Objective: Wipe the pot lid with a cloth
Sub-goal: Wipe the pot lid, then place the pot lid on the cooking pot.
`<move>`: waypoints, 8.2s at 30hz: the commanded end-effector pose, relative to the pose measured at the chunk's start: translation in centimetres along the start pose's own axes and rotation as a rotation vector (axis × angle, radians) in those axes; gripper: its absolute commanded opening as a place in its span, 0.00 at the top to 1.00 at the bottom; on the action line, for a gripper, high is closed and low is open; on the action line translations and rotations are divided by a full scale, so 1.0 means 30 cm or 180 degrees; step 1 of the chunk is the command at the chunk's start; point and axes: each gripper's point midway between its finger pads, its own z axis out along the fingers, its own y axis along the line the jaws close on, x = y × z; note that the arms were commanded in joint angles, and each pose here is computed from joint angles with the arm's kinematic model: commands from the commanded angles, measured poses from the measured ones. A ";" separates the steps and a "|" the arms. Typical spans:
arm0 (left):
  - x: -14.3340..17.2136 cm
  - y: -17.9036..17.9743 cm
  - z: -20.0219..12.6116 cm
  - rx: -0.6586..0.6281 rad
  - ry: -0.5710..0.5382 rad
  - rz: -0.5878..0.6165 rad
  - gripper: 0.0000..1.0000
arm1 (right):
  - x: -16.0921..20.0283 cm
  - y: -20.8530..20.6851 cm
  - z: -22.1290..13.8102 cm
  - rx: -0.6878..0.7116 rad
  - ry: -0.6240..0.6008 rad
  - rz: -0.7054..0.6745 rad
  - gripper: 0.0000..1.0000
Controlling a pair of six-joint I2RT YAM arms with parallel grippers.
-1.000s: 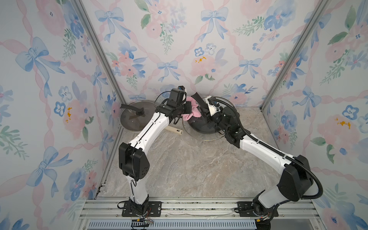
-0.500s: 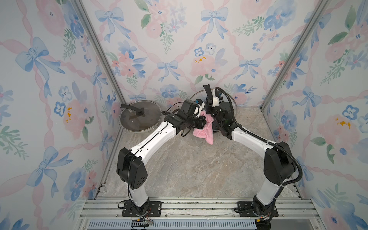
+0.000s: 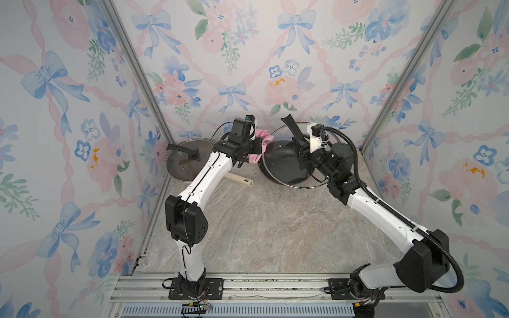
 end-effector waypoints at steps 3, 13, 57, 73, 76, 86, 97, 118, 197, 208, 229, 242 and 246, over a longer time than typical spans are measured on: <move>-0.114 0.040 -0.100 -0.0185 -0.0269 0.0172 0.96 | -0.191 0.065 -0.014 -0.0318 -0.0499 -0.0140 1.00; -0.265 0.236 -0.424 -0.0799 -0.0824 0.0225 0.95 | -0.039 0.386 0.075 -0.1314 0.0119 -0.0908 1.00; -0.080 0.173 -0.340 -0.0353 -0.0387 -0.0202 0.96 | -0.085 -0.054 0.094 0.1282 -0.0219 0.0237 1.00; 0.171 -0.064 -0.015 -0.0337 0.0244 0.0063 0.97 | -0.122 -0.150 0.150 0.1792 -0.0975 0.2463 1.00; 0.163 0.018 -0.036 -0.0485 0.0227 0.0064 0.97 | -0.171 -0.163 0.110 0.1716 -0.1068 0.2415 1.00; 0.334 -0.294 -0.053 0.0302 0.0655 0.0585 0.97 | -0.172 -0.292 0.120 0.1890 -0.1457 0.2481 1.00; 0.469 -0.350 -0.136 0.0660 0.1074 0.0672 0.96 | -0.169 -0.466 0.095 0.2053 -0.1624 0.2242 1.00; -0.315 -0.015 -0.594 -0.0086 -0.0938 0.0477 0.95 | -0.033 0.224 0.029 -0.1572 0.0181 -0.0952 1.00; 0.062 -0.403 -0.203 0.0695 0.0014 0.0455 0.96 | -0.041 -0.264 0.212 0.1635 -0.0782 0.1559 1.00; 0.325 -0.385 -0.052 0.0476 0.0620 0.0345 0.97 | -0.025 -0.331 0.280 0.1812 -0.0896 0.2080 1.00; 0.288 0.018 -0.406 -0.0750 0.0036 0.0014 0.95 | 0.253 -0.359 0.575 0.1749 -0.0406 0.0453 1.00; 0.269 0.085 -0.514 -0.1018 -0.0252 -0.0252 0.95 | 0.513 -0.360 0.643 0.1638 0.0136 0.0208 1.00; 0.259 0.094 -0.527 -0.1062 -0.0304 -0.0284 0.95 | 0.571 -0.357 0.607 0.1702 0.0256 0.0205 1.00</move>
